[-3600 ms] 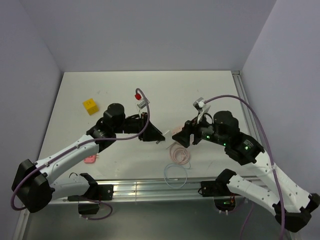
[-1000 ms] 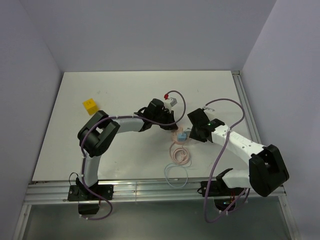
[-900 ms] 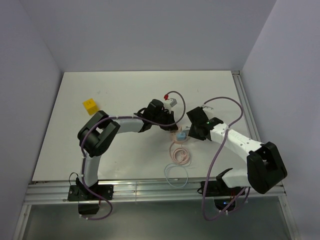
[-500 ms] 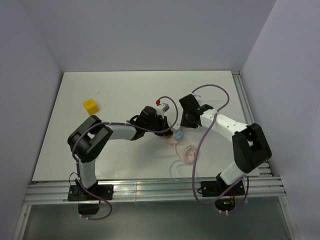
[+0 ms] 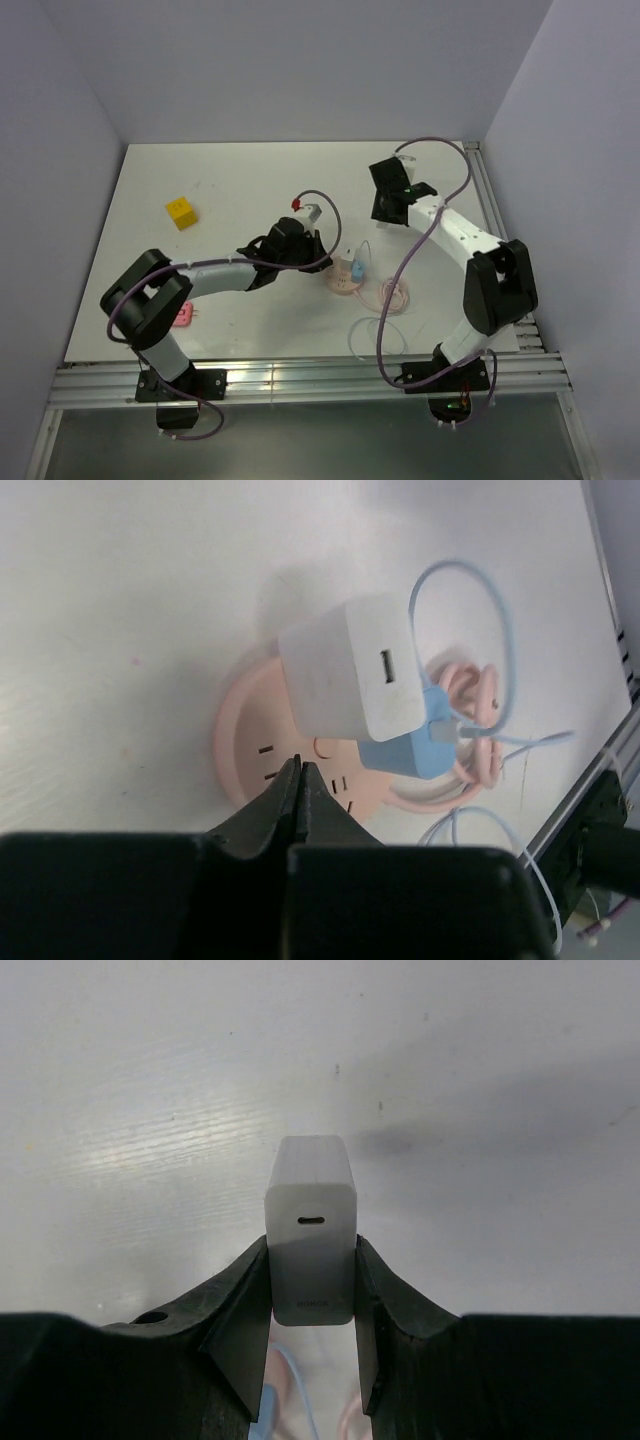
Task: Insert the plug
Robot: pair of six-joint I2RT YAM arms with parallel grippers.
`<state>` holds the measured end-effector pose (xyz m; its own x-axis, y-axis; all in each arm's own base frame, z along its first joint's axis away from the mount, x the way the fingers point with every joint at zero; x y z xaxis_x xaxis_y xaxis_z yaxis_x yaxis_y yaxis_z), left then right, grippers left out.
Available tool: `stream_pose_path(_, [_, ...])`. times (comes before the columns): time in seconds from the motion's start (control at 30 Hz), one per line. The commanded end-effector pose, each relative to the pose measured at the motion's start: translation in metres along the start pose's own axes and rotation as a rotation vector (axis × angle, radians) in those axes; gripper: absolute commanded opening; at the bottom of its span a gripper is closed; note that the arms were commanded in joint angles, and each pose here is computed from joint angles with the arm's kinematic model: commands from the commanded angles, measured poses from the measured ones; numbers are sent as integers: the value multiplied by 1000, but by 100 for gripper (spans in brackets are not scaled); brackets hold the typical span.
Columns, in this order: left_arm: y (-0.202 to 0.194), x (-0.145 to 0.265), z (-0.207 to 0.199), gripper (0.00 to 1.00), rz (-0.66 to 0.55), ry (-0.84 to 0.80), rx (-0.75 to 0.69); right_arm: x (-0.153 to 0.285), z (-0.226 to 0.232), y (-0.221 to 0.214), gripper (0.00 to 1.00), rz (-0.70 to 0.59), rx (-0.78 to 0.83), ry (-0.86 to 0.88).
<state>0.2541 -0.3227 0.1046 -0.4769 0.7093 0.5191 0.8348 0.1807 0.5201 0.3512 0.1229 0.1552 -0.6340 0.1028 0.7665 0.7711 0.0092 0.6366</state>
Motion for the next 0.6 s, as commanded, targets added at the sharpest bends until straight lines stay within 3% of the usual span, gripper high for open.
stream_pose_path(0.0, [31,30,-15,6,-175,27,25,57,-22,32,0,-159,-26,-11])
stream_pose_path(0.27, [30,49,4,7,-219,101,59,136,19,0,0,-156,-68,327])
stream_pose_path(0.43, [27,54,14,9,-231,97,90,168,40,-24,0,-83,-107,511])
stream_pose_path(0.57, [17,41,26,4,-191,96,115,186,48,-41,0,-48,-126,610])
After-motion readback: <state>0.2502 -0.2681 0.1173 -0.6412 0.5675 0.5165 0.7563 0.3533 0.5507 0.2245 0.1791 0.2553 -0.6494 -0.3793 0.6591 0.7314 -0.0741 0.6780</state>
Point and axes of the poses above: each gripper's point midway between its finger pads, its own x axis back along the fingers, its own z axis along the line the jaws close on, y = z × x, the point moved 5 cm from there along x, back along the fingers, and after that the axes turned 12 degrees about x, right-handed, at the moved point
